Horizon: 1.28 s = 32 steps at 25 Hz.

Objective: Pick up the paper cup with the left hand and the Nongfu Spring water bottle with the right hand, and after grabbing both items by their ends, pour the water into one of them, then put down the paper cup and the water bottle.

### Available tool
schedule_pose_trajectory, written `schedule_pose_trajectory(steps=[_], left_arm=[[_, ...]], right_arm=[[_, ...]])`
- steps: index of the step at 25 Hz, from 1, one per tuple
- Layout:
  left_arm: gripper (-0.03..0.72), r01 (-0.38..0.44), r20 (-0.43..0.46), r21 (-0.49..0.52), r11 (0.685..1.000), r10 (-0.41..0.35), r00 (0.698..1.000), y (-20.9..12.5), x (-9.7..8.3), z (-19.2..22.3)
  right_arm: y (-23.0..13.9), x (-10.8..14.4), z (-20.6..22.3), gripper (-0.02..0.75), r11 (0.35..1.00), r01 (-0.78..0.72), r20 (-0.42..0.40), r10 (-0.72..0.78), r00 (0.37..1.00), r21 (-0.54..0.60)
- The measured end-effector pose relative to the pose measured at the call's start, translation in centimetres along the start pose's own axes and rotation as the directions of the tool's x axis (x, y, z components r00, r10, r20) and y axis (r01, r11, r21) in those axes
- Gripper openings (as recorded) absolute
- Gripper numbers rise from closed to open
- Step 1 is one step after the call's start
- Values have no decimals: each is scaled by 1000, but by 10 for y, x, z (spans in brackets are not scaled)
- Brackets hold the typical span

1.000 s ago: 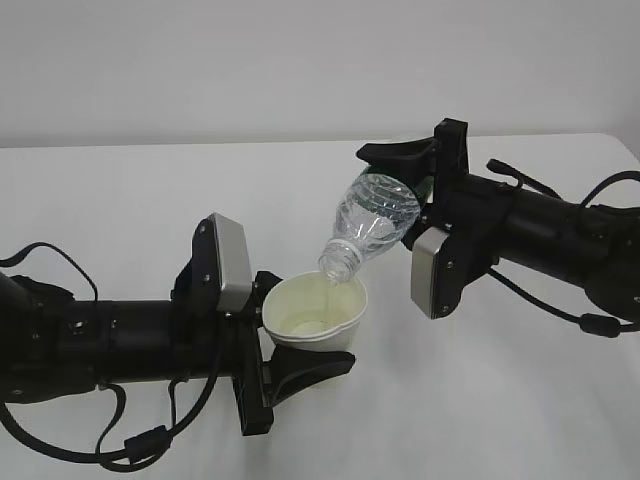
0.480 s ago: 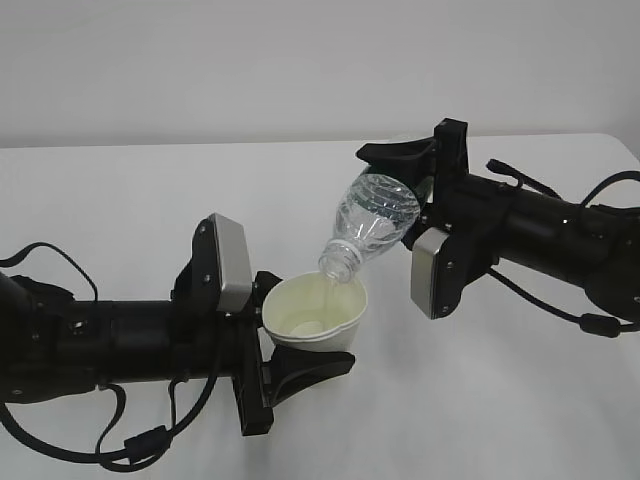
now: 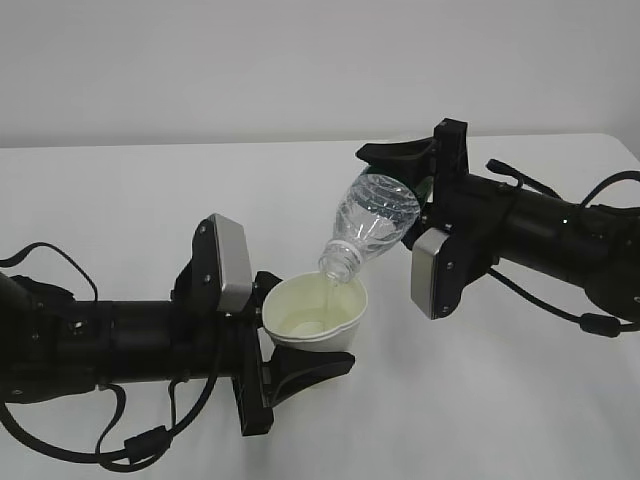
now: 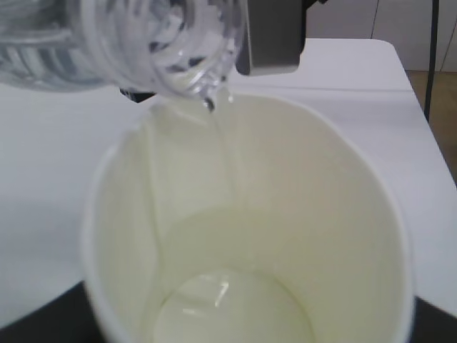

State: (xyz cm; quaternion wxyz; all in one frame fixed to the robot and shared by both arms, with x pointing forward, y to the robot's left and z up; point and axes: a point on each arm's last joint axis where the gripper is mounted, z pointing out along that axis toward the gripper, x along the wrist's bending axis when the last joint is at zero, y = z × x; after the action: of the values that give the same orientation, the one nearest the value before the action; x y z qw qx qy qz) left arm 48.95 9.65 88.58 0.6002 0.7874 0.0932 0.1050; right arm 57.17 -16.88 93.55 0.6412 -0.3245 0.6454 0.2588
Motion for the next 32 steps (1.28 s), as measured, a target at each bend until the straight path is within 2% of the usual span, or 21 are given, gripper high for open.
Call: schedule_pose_trajectory(steps=[32], left_arm=[[448, 0, 0, 2, 1000, 0, 1000, 0, 0, 0]], right_arm=[[0, 0, 0, 471, 1000, 2, 0, -2, 1000, 0]])
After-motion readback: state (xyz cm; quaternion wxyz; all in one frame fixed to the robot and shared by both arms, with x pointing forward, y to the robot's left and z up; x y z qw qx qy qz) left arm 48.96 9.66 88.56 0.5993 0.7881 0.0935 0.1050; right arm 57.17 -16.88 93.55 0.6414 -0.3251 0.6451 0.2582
